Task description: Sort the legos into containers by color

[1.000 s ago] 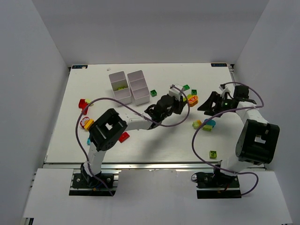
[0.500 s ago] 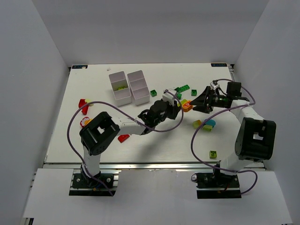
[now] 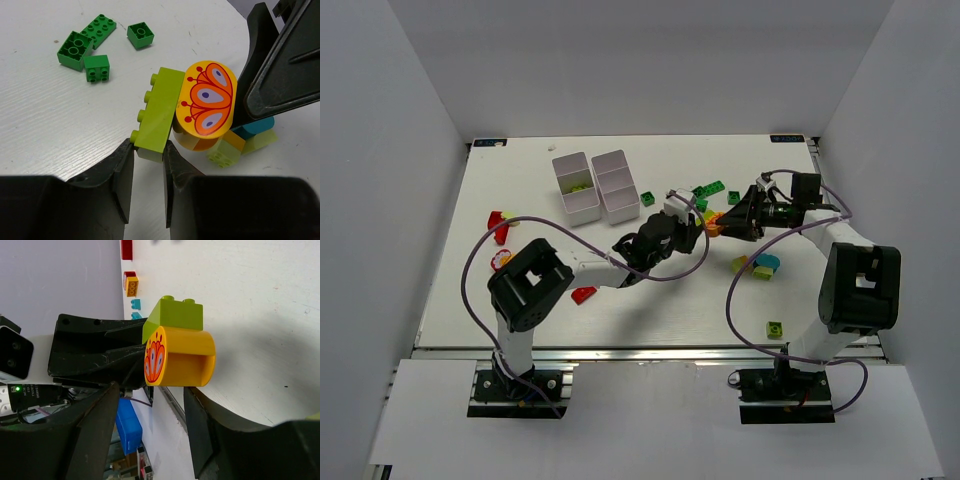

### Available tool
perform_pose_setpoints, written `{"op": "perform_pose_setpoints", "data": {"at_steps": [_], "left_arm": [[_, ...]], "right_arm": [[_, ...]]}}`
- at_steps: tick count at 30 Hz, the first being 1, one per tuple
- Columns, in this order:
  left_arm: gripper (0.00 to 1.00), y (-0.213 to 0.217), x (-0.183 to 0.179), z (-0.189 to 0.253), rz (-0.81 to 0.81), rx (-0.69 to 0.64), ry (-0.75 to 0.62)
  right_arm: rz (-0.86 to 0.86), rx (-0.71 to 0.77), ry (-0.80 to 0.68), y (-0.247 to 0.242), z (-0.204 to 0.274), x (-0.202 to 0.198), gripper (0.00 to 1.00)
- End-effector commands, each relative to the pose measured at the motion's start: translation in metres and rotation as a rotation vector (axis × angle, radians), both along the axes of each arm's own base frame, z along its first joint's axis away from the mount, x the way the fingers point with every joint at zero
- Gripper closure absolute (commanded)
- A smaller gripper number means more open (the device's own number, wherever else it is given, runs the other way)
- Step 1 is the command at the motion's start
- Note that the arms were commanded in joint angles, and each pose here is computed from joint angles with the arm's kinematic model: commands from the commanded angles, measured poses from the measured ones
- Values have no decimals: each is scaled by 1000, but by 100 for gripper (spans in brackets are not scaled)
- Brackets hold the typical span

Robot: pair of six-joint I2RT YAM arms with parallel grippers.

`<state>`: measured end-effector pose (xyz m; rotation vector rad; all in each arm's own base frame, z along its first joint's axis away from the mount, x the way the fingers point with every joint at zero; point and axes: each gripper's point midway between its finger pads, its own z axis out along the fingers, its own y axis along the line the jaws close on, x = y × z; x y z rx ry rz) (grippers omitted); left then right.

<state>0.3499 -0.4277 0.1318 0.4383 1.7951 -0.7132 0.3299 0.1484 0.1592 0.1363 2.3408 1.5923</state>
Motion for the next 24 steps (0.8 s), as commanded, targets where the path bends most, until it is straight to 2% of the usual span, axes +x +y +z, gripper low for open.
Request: {"op": "perform_pose_setpoints", "data": {"at_steps": [1, 4, 8, 15, 24], "left_arm": [[100, -2, -6, 64, -18, -123, -75], [100, 0, -6, 62, -13, -116, -72], [100, 5, -4, 61, 6, -98, -79], [100, 6, -5, 60, 1, -87, -85], [100, 8, -8, 63, -1, -95, -85]], "right_arm": [[-15, -27, -48, -2, 6, 14, 40], [-10, -39, -40, -3, 3, 12, 45], [9, -90, -77, -6, 3, 8, 45], [-2, -109, -73, -8, -1, 9, 34], [1, -66, -74, -3, 3, 19, 34]]}}
